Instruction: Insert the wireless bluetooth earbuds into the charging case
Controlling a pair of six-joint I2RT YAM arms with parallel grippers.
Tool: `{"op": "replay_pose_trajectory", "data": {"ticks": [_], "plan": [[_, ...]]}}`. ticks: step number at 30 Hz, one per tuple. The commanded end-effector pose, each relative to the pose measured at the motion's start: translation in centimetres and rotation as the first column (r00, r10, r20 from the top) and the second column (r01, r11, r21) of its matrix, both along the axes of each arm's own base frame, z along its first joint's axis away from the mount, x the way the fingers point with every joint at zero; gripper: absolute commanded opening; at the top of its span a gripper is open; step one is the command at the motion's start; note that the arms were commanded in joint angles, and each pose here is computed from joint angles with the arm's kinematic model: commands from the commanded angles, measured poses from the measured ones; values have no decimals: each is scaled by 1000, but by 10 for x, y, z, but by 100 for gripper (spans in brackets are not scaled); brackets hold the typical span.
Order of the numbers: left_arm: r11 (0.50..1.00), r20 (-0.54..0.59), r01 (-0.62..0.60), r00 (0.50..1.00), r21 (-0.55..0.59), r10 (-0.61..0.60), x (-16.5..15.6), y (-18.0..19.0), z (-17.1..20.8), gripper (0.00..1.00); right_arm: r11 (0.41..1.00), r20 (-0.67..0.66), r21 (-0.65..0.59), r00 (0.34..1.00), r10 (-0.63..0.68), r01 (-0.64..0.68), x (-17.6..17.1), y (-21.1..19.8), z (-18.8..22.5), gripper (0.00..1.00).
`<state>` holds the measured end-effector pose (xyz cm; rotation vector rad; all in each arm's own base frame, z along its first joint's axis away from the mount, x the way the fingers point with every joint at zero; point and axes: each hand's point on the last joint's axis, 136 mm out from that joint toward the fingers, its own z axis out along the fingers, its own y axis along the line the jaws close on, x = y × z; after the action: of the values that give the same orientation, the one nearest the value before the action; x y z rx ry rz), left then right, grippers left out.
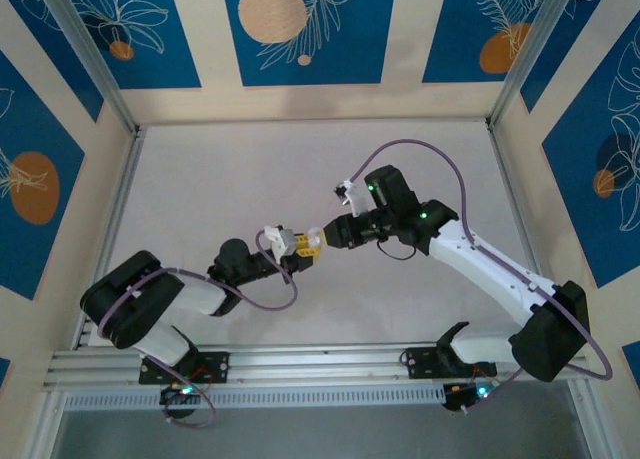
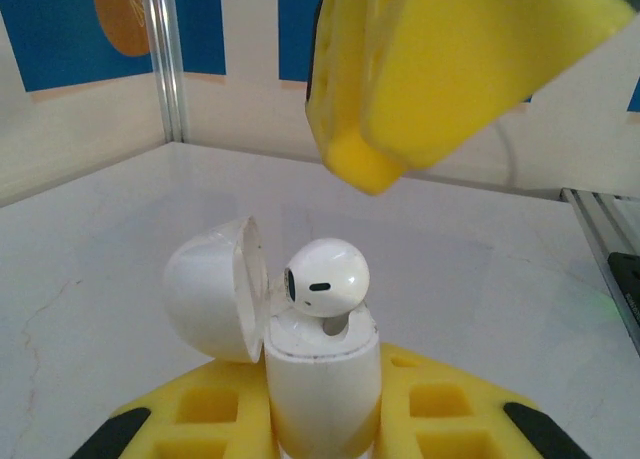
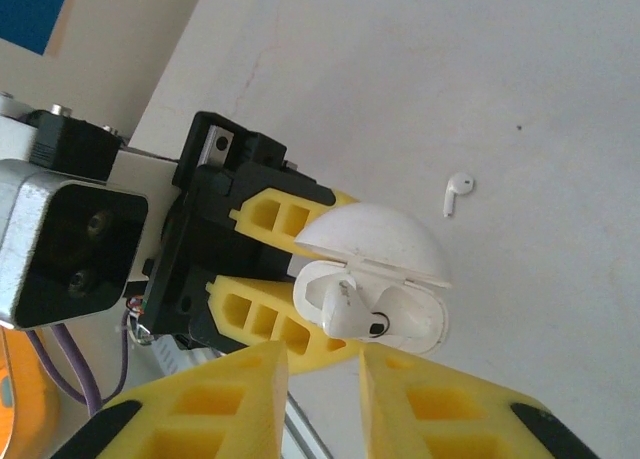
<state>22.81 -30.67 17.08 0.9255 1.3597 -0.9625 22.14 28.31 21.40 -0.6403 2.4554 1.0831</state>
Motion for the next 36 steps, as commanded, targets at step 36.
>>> {"op": "replay_pose_trajectory", "data": {"ticks": [36], "plan": [[1000,65,10,998,4,-10,-5,1,21,21,989,11,-143,1000,28,-26,7,12,-19,26]]}}
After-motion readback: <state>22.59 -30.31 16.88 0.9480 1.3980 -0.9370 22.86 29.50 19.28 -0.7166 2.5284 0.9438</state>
